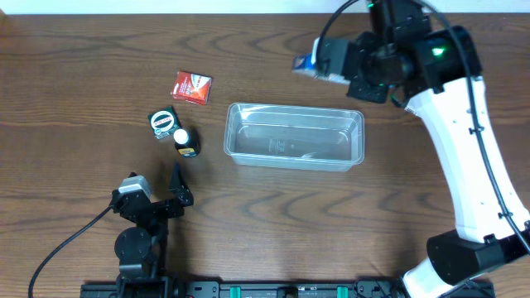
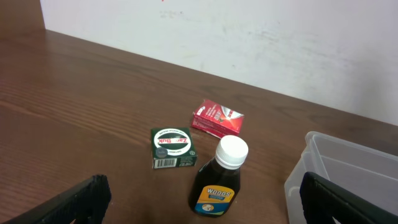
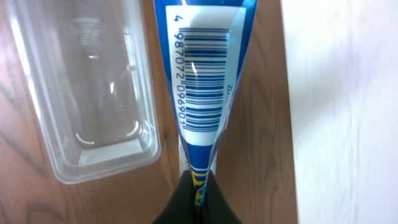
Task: Pack container
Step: 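Lift the blue box and carry it over the clear container, then lower the blue box into the container and open the right gripper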
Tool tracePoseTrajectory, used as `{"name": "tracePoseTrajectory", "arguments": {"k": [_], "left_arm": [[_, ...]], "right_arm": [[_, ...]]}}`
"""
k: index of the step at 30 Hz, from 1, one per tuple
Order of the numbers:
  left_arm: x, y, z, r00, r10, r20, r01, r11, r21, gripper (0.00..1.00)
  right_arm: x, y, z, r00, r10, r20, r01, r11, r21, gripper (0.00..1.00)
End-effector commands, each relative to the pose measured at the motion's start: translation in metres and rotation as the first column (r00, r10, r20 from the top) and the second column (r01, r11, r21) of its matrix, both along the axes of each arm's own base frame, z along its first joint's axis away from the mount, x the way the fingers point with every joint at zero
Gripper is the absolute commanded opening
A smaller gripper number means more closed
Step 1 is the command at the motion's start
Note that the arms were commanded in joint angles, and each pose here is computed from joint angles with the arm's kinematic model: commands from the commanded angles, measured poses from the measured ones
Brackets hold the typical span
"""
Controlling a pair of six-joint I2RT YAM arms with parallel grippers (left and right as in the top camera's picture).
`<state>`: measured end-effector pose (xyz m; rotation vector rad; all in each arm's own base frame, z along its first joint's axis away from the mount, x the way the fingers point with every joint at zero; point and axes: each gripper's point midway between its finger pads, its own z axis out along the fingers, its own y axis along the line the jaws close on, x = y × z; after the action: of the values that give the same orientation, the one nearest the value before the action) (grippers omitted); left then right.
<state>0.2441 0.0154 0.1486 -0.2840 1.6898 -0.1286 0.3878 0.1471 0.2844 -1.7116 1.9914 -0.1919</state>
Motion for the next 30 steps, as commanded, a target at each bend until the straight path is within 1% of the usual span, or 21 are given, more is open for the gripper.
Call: {"name": "tracePoseTrajectory", "arguments": {"k": [1, 5, 9, 13, 16, 22, 27, 30], "left_arm": [[0.000, 0.003, -0.020, 0.999, 0.015, -0.050, -0.014, 1.000, 0.007, 0.98], [0.000, 0.003, -0.020, 0.999, 0.015, -0.050, -0.014, 1.000, 0.007, 0.98], [0.000, 0.003, -0.020, 0.999, 0.015, -0.050, -0.014, 1.000, 0.007, 0.98], [0.000, 0.003, -0.020, 0.999, 0.014, -0.050, -0.014, 1.000, 0.007, 0.98], [0.000, 0.003, -0.020, 0.999, 0.015, -0.050, -0.014, 1.000, 0.007, 0.98], [0.000, 0.003, -0.020, 0.999, 0.015, -0.050, -0.014, 1.000, 0.007, 0.98], [0.000, 0.003, -0.020, 0.999, 0.015, -0.050, -0.014, 1.000, 0.007, 0.98], [0.000, 0.003, -0.020, 0.999, 0.015, -0.050, -0.014, 1.000, 0.007, 0.98]], "right_arm": [[-0.003, 0.008, -0.019, 0.994, 0.104, -0.046, -0.105, 0.994, -0.029, 0.01], [-0.017, 0.019, -0.038, 0.981, 0.144, -0.133, -0.144, 0.990, 0.011, 0.01], [-0.030, 0.028, -0.056, 0.968, 0.155, -0.199, -0.156, 0.988, 0.014, 0.01], [-0.037, 0.039, -0.059, 0.966, 0.122, -0.227, -0.118, 0.993, 0.029, 0.01], [-0.041, 0.047, -0.061, 0.964, 0.133, -0.232, -0.129, 0.991, 0.030, 0.01], [-0.045, 0.052, -0.080, 0.947, 0.127, -0.294, -0.131, 0.991, 0.007, 0.01], [-0.036, 0.050, -0.108, 0.933, 0.052, -0.356, -0.069, 0.997, -0.036, 0.01], [-0.031, 0.048, -0.129, 0.919, 0.026, -0.393, -0.059, 0.996, -0.072, 0.01]]}}
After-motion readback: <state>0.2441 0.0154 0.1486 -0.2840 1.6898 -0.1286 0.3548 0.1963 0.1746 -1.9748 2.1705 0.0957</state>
